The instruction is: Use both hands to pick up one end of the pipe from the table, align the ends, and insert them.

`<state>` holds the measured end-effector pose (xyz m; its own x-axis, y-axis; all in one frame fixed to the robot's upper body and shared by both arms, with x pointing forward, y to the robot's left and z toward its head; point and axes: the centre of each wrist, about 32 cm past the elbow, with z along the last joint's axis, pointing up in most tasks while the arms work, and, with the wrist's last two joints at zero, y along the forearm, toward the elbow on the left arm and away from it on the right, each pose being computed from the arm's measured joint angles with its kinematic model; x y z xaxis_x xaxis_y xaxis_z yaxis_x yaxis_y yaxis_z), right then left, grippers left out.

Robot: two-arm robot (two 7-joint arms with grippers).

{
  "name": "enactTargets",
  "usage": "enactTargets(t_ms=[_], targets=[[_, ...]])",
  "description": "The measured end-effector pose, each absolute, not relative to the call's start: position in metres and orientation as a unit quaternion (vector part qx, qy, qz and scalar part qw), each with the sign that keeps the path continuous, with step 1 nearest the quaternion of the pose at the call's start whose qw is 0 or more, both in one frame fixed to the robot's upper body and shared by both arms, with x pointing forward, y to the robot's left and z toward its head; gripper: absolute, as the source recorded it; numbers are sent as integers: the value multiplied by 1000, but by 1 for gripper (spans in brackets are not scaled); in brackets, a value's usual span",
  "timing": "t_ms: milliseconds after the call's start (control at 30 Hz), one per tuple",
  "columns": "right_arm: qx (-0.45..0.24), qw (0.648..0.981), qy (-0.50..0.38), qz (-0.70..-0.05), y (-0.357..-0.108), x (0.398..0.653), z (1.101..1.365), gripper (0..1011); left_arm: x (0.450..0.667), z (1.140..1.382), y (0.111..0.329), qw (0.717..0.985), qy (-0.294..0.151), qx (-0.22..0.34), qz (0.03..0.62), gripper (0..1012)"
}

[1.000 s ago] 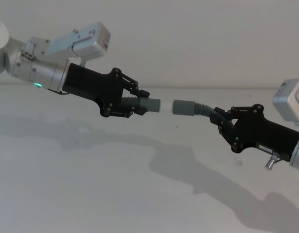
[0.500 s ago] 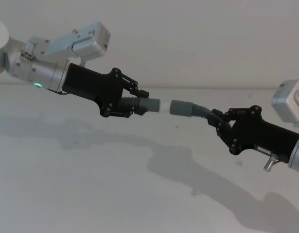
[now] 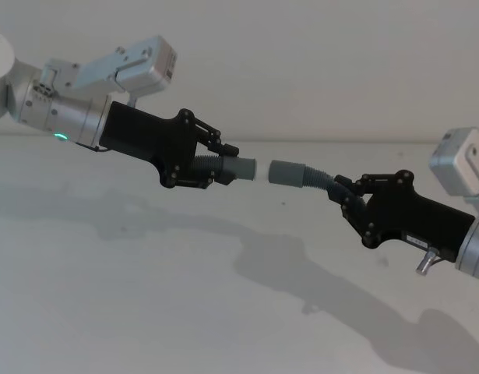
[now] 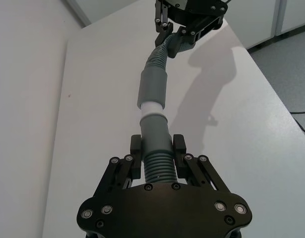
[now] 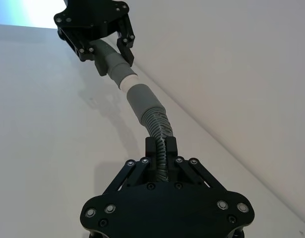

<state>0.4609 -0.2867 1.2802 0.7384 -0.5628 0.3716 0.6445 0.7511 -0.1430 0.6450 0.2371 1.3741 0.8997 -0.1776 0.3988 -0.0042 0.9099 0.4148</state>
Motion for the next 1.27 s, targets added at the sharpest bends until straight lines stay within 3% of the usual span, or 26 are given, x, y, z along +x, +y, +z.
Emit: enactTargets(t_ms=[1267], targets=[[-127, 921, -148, -337, -282, 462, 1277, 95, 645, 1374, 237, 952, -219, 207, -46, 363]])
